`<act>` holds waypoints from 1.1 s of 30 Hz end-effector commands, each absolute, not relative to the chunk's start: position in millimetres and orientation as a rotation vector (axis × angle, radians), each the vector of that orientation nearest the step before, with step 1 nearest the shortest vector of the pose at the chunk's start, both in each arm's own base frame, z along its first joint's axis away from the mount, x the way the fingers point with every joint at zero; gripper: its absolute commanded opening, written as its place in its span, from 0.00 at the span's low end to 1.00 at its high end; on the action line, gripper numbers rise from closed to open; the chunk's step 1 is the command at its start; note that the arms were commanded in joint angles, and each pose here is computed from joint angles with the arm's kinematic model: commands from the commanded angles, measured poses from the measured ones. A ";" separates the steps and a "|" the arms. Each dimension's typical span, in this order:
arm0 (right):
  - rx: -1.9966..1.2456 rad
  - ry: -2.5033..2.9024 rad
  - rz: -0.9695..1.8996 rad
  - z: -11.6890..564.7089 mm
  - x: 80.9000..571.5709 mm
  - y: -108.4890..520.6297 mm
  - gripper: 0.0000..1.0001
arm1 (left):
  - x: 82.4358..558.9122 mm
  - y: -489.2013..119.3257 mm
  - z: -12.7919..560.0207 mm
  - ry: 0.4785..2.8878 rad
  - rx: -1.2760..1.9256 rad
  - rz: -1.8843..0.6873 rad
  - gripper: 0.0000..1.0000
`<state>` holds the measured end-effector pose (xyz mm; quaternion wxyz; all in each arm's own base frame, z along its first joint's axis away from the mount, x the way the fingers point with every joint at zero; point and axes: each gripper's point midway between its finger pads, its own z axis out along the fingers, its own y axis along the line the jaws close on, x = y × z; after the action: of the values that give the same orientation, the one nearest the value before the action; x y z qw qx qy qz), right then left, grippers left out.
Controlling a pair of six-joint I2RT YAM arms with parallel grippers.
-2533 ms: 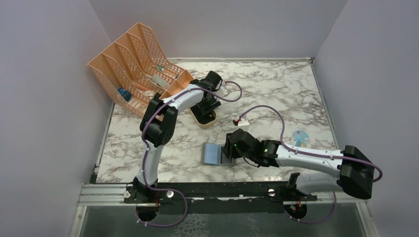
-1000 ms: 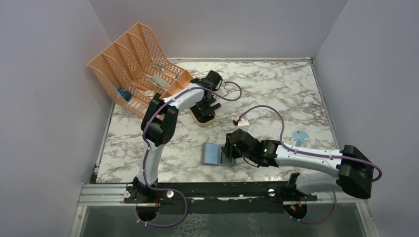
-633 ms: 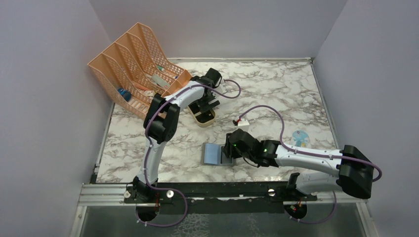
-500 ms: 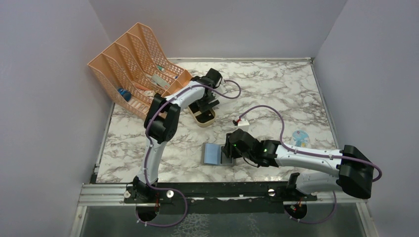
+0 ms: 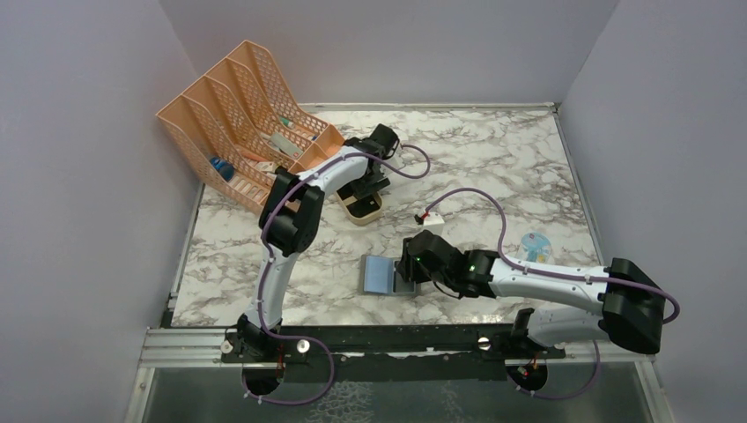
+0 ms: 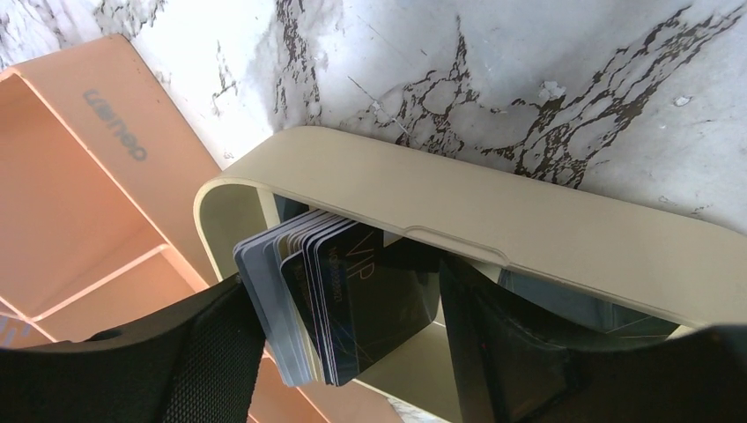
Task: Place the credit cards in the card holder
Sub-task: Pick up the credit card from the storage box.
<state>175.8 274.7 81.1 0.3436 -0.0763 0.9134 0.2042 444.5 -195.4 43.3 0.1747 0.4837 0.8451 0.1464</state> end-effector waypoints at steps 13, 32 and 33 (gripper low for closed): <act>-0.192 2.346 0.513 86.1 181.7 275.5 0.39 | 450.0 -189.0 50.9 2.364 1.368 0.577 0.53; -0.203 2.355 0.512 84.0 182.1 279.6 0.39 | 452.4 -190.5 62.5 2.334 1.353 0.623 0.42; -0.203 2.356 0.512 83.8 181.9 279.6 0.39 | 452.4 -190.9 63.2 2.332 1.353 0.627 0.45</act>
<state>175.6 274.2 75.3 0.3393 -0.0799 0.9165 0.1962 450.0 -193.8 60.8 0.1842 0.4852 0.8277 0.2133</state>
